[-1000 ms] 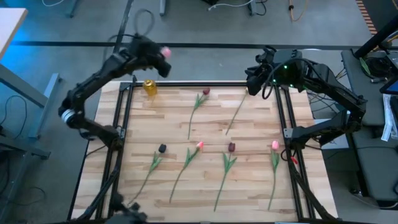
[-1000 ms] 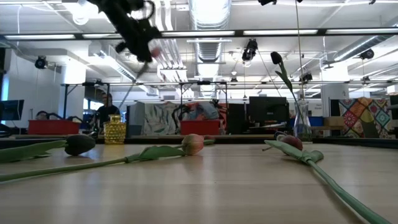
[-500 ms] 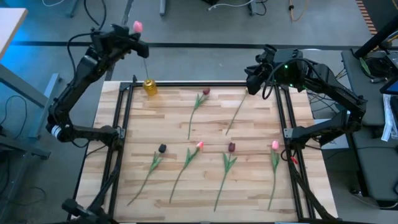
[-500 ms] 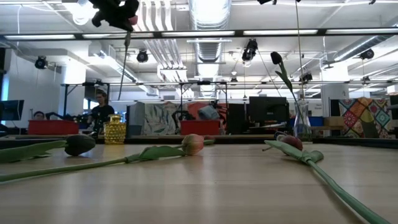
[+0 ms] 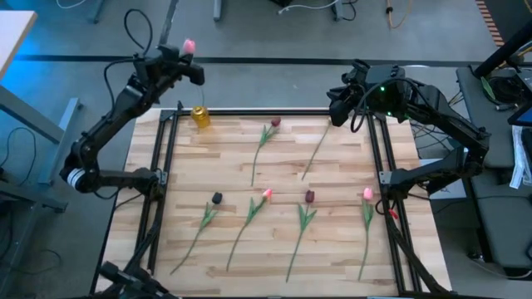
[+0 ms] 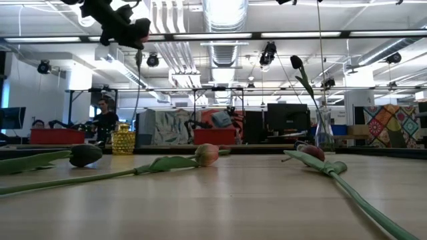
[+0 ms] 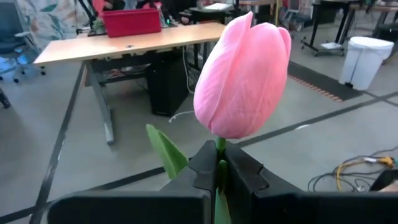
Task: Sort flowers into vase by color
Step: Insert the top left pink tulip into the yellow glass vase
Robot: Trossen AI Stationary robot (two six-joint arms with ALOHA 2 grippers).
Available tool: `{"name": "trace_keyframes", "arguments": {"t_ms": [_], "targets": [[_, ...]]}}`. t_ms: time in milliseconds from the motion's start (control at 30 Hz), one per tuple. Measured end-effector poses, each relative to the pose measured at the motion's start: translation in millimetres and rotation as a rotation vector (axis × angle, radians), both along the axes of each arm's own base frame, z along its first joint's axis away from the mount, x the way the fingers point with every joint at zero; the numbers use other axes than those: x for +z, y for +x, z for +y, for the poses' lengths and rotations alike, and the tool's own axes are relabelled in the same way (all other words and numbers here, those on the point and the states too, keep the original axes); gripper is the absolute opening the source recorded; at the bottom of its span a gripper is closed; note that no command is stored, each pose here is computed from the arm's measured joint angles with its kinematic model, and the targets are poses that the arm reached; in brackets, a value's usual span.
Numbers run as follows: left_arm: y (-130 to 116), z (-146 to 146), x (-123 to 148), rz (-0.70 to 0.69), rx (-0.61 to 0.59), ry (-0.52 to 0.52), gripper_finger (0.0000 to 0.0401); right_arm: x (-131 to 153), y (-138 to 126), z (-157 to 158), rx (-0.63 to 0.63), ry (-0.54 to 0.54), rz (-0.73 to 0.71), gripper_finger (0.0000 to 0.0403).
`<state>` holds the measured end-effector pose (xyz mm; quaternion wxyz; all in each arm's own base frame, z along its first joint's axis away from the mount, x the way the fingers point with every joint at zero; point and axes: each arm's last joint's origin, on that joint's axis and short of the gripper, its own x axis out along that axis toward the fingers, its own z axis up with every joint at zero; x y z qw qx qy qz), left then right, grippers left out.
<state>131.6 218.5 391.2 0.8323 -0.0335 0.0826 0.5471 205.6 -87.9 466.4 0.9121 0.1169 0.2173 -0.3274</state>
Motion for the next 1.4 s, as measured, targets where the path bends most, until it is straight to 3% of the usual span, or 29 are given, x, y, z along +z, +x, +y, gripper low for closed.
{"name": "trace_keyframes", "arguments": {"t_ms": [200,367,633,1400], "targets": [[-8.4,-10.2,-10.7,0.024,0.057,-0.01,0.0,0.0,0.0,0.0,-0.001,0.001,-0.001,0.0059],[-17.4,-22.5,5.3,-0.015,0.073,0.054,0.0,0.0,0.0,0.0,-0.001,0.001,-0.001,0.0059],[-21.5,-28.3,7.7,-0.032,0.081,0.05,0.0,0.1,0.0,0.0,0.0,-0.001,-0.001,0.0059],[-18.1,-22.8,-55.3,0.017,0.085,-0.09,0.0007,0.7,0.4,0.0,0.003,-0.001,-0.008,0.0059]]}}
